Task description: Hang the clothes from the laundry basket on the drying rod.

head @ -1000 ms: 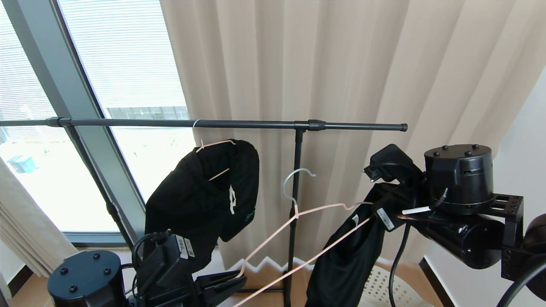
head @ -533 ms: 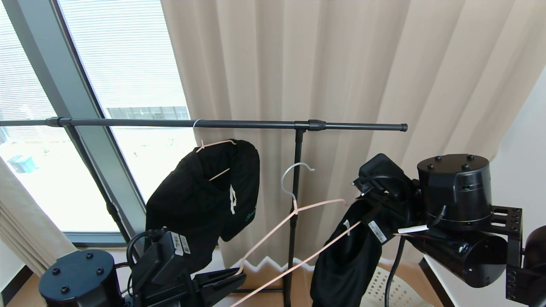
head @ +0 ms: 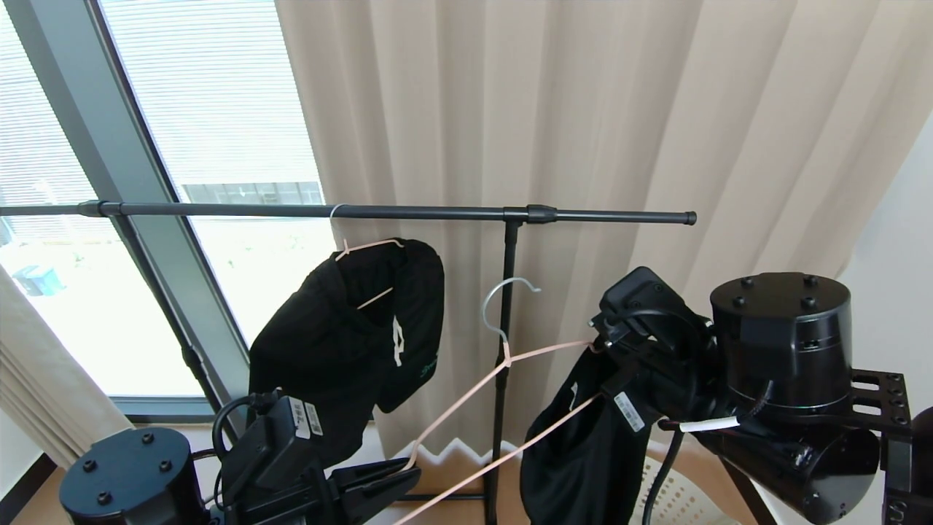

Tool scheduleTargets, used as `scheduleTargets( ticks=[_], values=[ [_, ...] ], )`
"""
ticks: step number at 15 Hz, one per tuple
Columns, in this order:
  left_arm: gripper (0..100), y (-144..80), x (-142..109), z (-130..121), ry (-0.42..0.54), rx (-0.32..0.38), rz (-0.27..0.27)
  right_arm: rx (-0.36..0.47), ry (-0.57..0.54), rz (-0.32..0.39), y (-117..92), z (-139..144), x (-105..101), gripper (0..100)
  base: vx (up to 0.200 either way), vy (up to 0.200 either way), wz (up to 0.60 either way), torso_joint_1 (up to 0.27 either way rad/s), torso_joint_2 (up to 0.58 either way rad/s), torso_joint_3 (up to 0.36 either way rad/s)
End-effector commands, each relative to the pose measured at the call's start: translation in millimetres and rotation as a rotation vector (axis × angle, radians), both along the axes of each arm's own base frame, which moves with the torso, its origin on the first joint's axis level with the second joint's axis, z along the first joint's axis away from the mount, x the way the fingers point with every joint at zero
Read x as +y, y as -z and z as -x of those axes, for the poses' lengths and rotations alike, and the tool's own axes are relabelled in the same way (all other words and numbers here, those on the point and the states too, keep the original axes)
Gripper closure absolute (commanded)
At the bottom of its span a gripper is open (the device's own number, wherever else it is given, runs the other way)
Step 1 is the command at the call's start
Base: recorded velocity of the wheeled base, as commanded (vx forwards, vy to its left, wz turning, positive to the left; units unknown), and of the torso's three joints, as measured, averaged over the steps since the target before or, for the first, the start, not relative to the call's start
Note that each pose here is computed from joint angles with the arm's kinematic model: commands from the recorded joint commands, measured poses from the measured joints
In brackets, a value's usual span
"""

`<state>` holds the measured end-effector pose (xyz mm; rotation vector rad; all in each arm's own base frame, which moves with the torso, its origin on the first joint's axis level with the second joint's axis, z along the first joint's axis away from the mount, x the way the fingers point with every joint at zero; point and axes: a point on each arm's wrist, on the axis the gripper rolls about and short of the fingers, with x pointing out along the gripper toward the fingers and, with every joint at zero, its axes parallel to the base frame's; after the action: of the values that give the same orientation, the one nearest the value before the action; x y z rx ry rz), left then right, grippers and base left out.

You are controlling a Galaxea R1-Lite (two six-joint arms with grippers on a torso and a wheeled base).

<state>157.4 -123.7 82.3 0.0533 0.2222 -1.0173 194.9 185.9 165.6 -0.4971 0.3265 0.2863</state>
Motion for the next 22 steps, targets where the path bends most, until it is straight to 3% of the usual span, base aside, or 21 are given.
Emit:
scheduleTargets(
  ticks=[1,22],
  values=[
    [100,-1,0,0,0.0,-0.004,0.002,-0.006,-0.031,-0.013,-3,7,6,100,0.0,0.0,0.0,0.0,0.0,0.0],
    [100,0,0,0,0.002,-0.002,0.002,0.005,-0.179,-0.179,-17,48,39,100,0.0,0.0,0.0,0.0,0.0,0.0]
  ],
)
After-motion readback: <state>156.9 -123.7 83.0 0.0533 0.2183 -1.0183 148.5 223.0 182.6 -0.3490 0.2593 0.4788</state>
